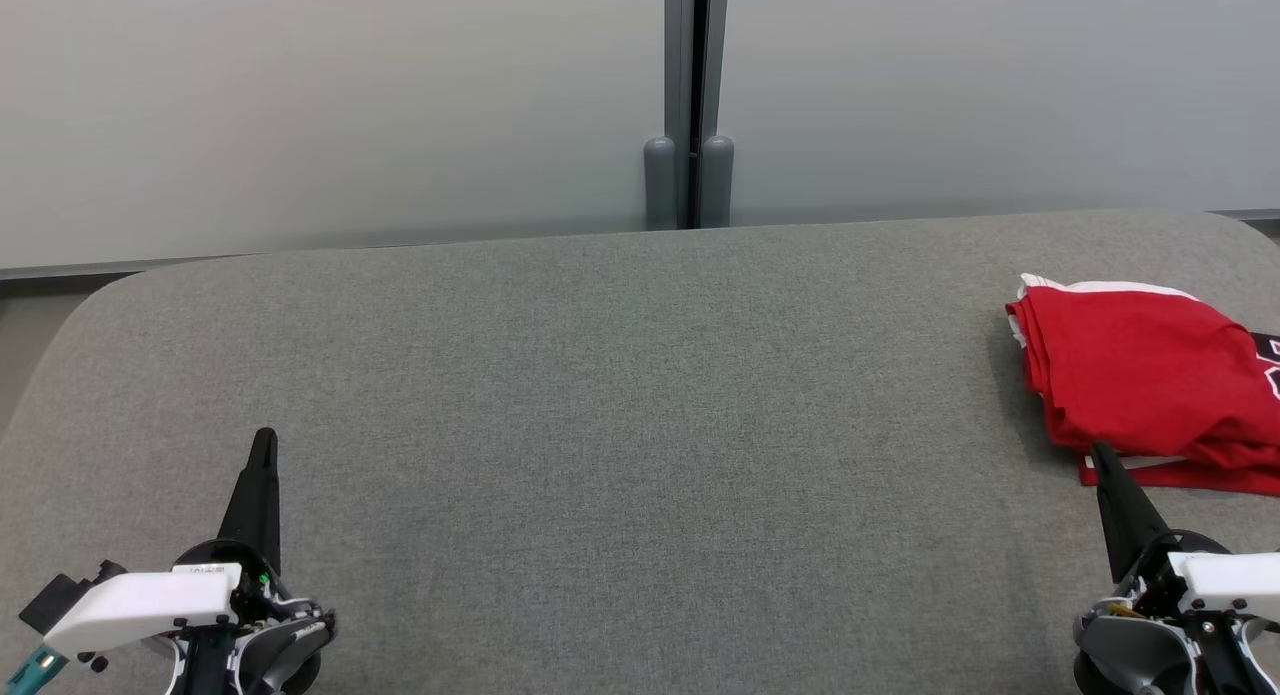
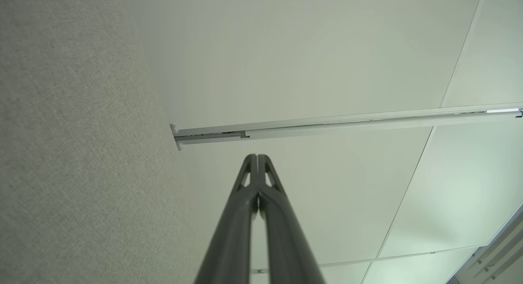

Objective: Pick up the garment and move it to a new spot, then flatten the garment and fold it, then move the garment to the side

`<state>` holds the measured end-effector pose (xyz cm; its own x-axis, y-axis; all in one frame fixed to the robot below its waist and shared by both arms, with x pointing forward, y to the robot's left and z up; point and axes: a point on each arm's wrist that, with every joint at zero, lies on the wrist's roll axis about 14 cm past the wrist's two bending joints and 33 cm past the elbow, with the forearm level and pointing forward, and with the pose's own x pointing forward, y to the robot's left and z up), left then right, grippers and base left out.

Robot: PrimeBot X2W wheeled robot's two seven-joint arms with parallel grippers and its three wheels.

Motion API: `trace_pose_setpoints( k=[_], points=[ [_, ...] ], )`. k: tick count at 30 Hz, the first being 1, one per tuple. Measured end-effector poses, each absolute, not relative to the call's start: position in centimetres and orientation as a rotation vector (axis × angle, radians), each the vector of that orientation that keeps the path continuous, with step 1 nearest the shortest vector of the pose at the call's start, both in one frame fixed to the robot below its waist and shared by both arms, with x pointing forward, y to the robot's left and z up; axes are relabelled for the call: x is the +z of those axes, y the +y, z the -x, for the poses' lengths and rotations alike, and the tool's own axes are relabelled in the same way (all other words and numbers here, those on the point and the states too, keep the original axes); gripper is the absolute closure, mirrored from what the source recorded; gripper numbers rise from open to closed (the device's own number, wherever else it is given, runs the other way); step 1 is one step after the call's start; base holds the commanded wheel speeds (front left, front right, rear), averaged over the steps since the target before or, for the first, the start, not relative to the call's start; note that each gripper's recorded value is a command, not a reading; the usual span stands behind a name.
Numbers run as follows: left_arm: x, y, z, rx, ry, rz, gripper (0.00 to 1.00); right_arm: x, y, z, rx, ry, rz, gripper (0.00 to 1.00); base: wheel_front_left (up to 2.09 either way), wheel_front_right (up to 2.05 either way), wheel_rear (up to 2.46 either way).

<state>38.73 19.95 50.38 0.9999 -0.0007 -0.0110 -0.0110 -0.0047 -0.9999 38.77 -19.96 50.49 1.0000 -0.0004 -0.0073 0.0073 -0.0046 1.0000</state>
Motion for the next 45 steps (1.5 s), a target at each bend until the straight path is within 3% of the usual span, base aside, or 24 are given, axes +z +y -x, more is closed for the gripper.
trace_pose_setpoints(
  k=[45],
  points=[
    [50.39, 19.95, -38.73, 0.008, 0.009, 1.576, 1.0, 50.49, -19.96, -38.77, -0.006, 0.005, -1.576, 1.0, 0.0, 0.0, 0.0]
  ],
)
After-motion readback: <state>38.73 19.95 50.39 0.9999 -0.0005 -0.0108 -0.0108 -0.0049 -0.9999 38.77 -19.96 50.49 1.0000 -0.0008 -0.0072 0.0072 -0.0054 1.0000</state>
